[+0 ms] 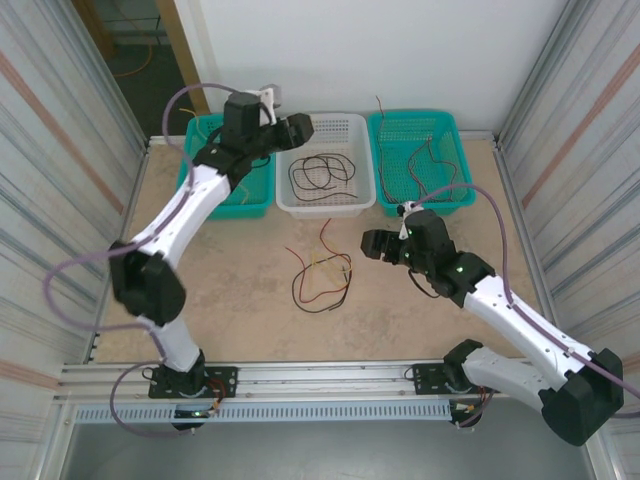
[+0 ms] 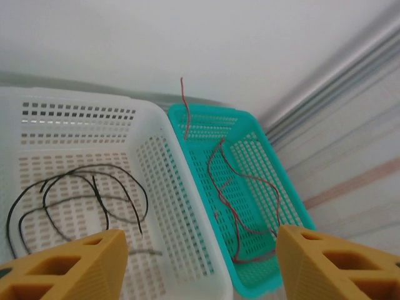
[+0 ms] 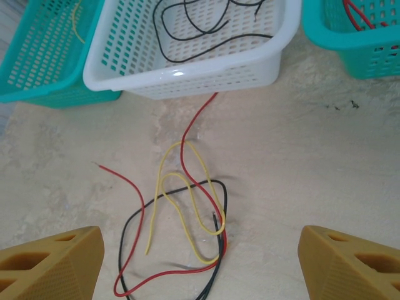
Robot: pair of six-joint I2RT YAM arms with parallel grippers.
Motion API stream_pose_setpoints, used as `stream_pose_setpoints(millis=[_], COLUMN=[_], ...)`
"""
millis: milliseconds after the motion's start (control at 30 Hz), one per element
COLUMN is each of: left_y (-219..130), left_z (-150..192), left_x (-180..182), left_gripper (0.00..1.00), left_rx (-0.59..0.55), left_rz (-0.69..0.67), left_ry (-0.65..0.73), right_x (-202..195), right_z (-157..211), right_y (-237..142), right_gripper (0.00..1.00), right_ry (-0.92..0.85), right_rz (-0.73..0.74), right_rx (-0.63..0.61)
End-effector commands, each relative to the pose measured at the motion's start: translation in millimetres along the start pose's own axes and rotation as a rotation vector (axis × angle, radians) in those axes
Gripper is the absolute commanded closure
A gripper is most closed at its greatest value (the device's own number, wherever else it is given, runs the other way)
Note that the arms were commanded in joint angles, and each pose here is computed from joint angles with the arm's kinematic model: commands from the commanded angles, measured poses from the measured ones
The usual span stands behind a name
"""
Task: Untangle the cables
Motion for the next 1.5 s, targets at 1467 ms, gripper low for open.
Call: stream_pose_setpoints(millis=[1467], left_y=[-49], left_z=[212], left_x=[29], left_gripper=[0.66], left_rx=[0.340], left_rz=[-0.263], left_ry=[0.028], right_x=[21], right_z=[12], right_y=[47], right_gripper=[0.32], right_ry=[-0.043], right_rz=[0.031], right_rx=[0.131])
Point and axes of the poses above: each hand's point on the last joint's axis, 136 mm out from that joint toward the fingers, its own y axis out along the fingers, its own x axis along the line the jaws close on, z = x × y, the point moved 2 cm from there along -y, back along the fingers, and after that the axes turned 2 degrees about y, right-handed, at the moved point
